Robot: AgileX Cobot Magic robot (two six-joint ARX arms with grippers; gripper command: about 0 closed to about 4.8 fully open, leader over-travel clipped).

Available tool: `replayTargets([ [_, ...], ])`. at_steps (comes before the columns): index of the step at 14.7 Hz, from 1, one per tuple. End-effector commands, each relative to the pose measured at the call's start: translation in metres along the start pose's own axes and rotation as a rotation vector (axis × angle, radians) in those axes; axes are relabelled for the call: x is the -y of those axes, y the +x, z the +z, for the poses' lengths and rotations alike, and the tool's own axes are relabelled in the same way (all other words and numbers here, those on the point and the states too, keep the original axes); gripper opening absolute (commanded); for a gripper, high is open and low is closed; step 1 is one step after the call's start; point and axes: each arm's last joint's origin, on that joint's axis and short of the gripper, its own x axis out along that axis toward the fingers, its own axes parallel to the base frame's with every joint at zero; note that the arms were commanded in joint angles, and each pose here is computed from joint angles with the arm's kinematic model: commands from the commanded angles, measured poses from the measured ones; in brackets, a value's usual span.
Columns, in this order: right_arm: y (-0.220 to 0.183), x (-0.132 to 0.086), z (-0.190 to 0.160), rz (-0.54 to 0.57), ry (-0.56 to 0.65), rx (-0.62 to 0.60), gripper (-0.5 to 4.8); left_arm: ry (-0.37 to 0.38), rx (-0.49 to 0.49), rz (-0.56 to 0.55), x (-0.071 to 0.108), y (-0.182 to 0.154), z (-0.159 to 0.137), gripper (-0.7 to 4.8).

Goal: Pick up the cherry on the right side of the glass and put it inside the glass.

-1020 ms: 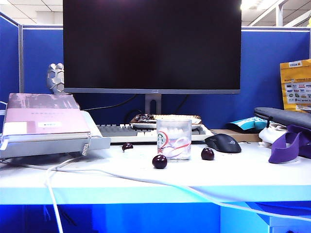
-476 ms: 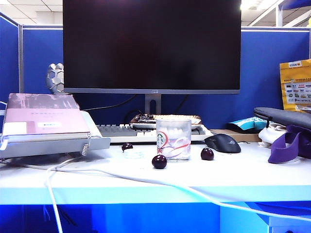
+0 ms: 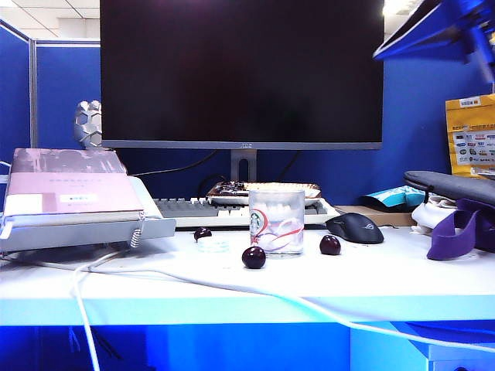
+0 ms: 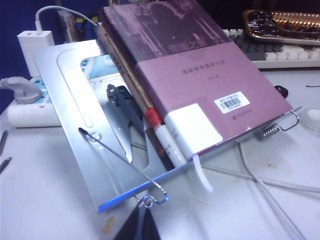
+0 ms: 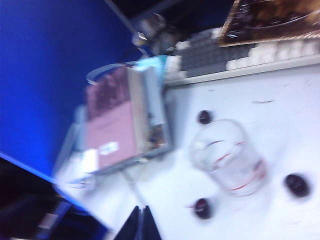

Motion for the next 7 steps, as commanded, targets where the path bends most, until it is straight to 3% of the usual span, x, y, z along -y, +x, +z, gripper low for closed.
replayTargets([
  [1,0.016,-0.004,0.018,-0.161,-0.158,-0.065,-0.05,0.004,-0.009,-0.003,0.0,0.0,-0.001,-0.05],
  [5,0.059,-0.003,0.038,-0.309,-0.229,-0.306,-0.05,0.004,-0.009,-0.003,0.0,0.0,-0.001,-0.05],
  [7,0.084,0.009,0.035,-0.462,-0.193,-0.459,-0.05,0.004,-0.009,-0.003,0.0,0.0,-0.001,-0.05],
])
